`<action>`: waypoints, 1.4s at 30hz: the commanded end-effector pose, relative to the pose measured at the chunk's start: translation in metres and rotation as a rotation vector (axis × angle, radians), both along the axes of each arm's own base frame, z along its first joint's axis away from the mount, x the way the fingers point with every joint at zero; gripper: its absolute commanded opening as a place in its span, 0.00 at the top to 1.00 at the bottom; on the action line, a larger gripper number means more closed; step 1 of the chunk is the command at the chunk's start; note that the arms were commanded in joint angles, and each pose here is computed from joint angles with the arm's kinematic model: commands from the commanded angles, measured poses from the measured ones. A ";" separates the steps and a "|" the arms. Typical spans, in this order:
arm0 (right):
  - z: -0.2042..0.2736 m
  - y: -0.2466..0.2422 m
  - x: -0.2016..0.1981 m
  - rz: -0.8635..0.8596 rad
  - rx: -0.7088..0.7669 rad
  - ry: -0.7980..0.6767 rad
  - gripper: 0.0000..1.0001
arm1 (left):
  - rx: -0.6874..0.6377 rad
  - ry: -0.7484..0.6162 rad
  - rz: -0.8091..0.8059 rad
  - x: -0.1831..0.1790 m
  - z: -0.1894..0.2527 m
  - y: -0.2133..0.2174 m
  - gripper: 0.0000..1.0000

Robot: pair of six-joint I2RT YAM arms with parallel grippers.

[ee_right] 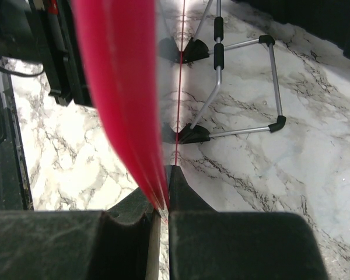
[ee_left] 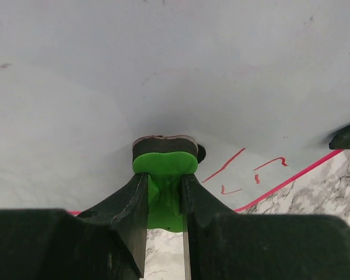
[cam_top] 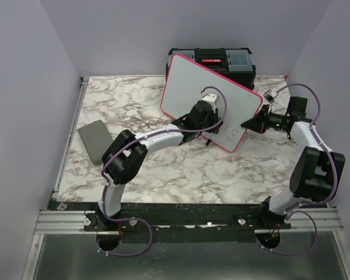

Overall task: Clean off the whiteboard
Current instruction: Erase the whiteboard at the whiteboard stand.

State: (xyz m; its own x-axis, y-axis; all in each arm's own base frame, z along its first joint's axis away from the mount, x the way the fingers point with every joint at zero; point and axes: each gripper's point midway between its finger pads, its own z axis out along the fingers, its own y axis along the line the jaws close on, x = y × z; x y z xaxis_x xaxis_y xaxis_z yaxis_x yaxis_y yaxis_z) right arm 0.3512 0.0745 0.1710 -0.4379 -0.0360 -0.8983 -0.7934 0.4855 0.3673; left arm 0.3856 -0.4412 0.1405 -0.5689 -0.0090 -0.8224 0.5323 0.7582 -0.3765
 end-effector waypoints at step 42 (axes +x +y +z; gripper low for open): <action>0.016 0.024 -0.027 0.092 0.125 0.092 0.99 | -0.253 -0.172 0.035 0.075 0.124 -0.011 1.00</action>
State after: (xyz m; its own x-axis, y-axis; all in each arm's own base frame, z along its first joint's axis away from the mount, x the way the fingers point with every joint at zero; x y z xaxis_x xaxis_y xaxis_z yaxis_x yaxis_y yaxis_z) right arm 0.3529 0.0746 0.1712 -0.4305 -0.0426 -0.9016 -0.7960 0.4888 0.3570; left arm 0.4343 -0.4149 0.1912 -0.6063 -0.0828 -0.7909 0.4719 0.7631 -0.4416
